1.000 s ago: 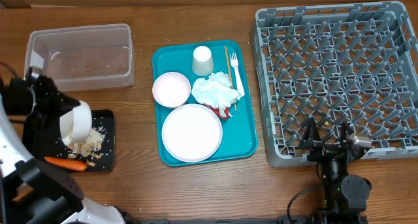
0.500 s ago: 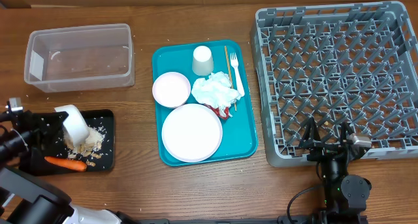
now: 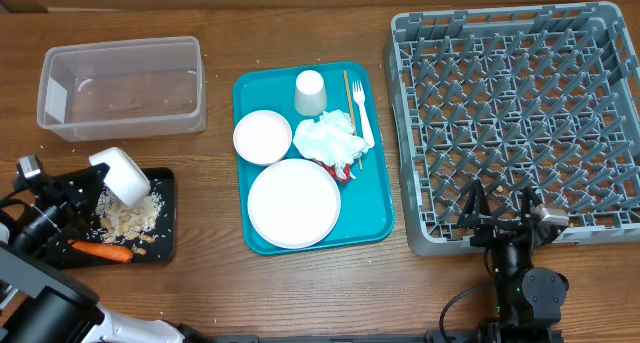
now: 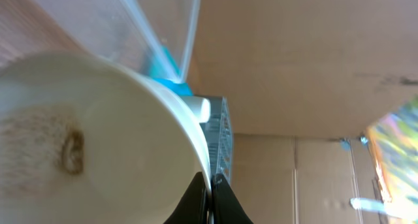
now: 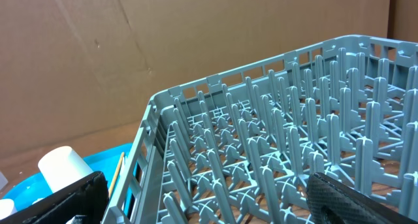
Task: Sort waste into correct bins and load items into the dishwasher rack
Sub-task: 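Carry the bowl over the black tray and tip out its rice, then return the emptied bowl to the teal tray and release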
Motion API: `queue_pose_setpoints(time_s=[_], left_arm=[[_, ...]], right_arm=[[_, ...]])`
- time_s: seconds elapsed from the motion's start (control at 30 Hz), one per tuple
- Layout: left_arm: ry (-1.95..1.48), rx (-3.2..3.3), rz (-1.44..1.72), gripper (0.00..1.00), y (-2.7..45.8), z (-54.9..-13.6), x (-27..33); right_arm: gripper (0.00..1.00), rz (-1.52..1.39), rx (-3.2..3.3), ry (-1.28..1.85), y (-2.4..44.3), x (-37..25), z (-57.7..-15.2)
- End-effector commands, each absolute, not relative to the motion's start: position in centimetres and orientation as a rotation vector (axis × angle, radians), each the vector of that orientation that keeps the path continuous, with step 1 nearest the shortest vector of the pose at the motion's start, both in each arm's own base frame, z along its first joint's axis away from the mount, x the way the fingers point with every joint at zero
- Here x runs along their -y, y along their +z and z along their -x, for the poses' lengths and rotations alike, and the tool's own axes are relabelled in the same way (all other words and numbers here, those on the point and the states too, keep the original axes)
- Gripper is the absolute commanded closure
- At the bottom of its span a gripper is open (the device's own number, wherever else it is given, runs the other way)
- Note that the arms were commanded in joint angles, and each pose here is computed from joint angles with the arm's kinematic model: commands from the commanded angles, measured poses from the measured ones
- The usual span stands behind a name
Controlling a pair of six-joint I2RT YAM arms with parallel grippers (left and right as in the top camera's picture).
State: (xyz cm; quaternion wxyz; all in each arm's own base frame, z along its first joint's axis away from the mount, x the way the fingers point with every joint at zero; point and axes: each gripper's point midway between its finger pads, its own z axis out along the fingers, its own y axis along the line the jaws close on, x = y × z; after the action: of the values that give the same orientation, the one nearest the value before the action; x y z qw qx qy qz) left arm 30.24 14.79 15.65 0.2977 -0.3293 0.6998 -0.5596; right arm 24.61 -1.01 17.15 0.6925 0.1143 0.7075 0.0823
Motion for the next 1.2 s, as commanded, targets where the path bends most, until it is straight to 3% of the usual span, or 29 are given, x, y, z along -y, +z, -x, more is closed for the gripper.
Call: queue_pose_setpoints(time_s=[0.0, 0.27, 0.5, 0.87, 0.93, 1.17], left_arm=[[-1.613, -1.797, 1.067, 0.96, 14.8, -30.4, -15.1], [-1.782, -1.611, 1.154, 0.96, 16.7, -30.9, -15.5], [-1.738, -1.595, 1.011, 0.96, 17.4, -31.5, -15.8], [-1.869, -1.611, 1.321, 0.96, 16.5, -30.3, -14.2], [-1.786, -1.63, 1.144, 0.96, 16.8, -30.7, -14.6], [-1.74, -1.743, 0.982, 0.96, 18.0, -29.7, -11.3]], right_arm=[[0.0, -0.252, -1.577, 0.178, 17.0, 1.1, -24.6], [0.0, -0.252, -1.577, 0.178, 17.0, 1.1, -24.6], [0.0, -0.252, -1.577, 0.178, 17.0, 1.1, -24.6], [0.0, -0.252, -1.577, 0.178, 17.0, 1.1, -24.6], [0.0, -0.252, -1.578, 0.178, 17.0, 1.1, -24.6], [0.0, -0.252, -1.577, 0.178, 17.0, 1.1, -24.6]])
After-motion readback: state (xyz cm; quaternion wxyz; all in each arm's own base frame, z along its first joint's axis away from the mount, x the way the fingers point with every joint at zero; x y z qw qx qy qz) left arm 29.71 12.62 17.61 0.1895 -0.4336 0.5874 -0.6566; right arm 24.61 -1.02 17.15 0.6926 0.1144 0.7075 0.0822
